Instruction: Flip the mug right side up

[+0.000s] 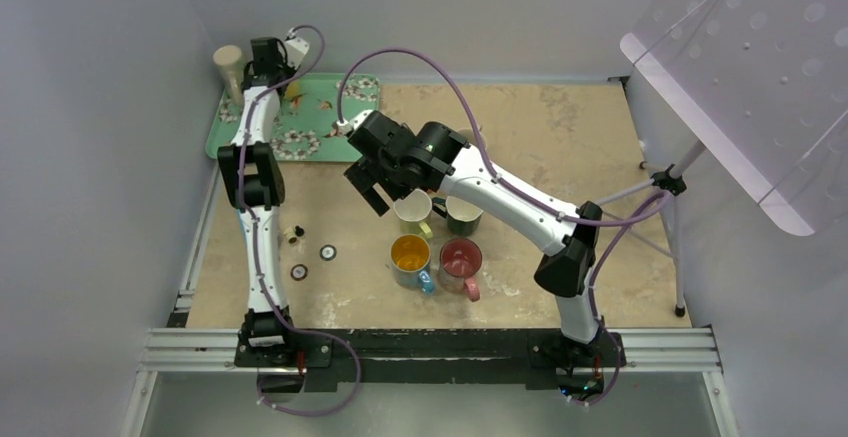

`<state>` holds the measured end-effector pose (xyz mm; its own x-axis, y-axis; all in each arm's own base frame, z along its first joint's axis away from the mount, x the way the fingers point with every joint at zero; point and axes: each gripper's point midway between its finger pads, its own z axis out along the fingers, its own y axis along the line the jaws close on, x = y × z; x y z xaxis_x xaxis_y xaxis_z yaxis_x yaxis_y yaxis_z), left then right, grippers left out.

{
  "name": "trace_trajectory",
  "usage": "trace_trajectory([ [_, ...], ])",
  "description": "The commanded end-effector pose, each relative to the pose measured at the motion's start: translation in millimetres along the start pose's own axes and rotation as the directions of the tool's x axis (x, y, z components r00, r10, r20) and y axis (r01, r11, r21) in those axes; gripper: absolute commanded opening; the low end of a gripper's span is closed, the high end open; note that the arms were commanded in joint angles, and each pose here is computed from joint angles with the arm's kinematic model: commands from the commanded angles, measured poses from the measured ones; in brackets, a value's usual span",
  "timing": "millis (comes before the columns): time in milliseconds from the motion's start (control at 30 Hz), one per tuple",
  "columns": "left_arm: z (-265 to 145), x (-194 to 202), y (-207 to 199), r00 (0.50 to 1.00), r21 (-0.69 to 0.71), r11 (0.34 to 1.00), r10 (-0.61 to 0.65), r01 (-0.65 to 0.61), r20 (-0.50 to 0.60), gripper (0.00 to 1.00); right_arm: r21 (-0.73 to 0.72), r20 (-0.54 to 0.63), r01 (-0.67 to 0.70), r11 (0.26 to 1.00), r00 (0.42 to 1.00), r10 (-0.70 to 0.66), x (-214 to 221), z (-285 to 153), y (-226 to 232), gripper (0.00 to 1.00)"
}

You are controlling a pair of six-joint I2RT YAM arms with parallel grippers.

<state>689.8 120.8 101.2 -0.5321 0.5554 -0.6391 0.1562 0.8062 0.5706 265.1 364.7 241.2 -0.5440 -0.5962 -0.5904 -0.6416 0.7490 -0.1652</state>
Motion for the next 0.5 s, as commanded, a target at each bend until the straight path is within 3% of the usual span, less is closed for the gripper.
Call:
trace_trajectory([
  [0, 5.1, 3.6, -7.8, 0.989, 0.102, 0.985, 0.137, -0.141, 0.048, 0.34, 0.054, 0.016, 0.014, 0.998, 1.000, -0.014, -7.3, -17.9, -14.9, 0.97],
  [67, 2.8, 8.6, -21.8, 0.977, 0.180, 0.961, 0.202, -0.210, 0.064, 0.33, 0.064, 0.021, 0.012, 0.998, 1.000, -0.013, -8.4, -20.0, -17.8, 0.97],
  [200, -8.0, 13.0, -41.8, 0.969, 0.302, 0.921, 0.228, -0.246, 0.094, 0.23, 0.073, 0.039, 0.005, 0.997, 0.999, -0.008, -14.5, -25.6, -21.5, 0.97],
  [400, -42.4, 6.5, -53.2, 0.980, 0.448, 0.875, 0.126, -0.183, 0.154, 0.01, 0.093, 0.027, -0.014, 0.996, 1.000, 0.012, -10.0, -28.1, -25.3, 0.97],
  [467, -56.8, 2.8, -60.3, 0.979, 0.502, 0.847, 0.094, -0.174, 0.180, 0.00, 0.093, 0.030, -0.021, 0.995, 0.999, 0.018, -8.9, -29.5, -25.8, 0.97],
])
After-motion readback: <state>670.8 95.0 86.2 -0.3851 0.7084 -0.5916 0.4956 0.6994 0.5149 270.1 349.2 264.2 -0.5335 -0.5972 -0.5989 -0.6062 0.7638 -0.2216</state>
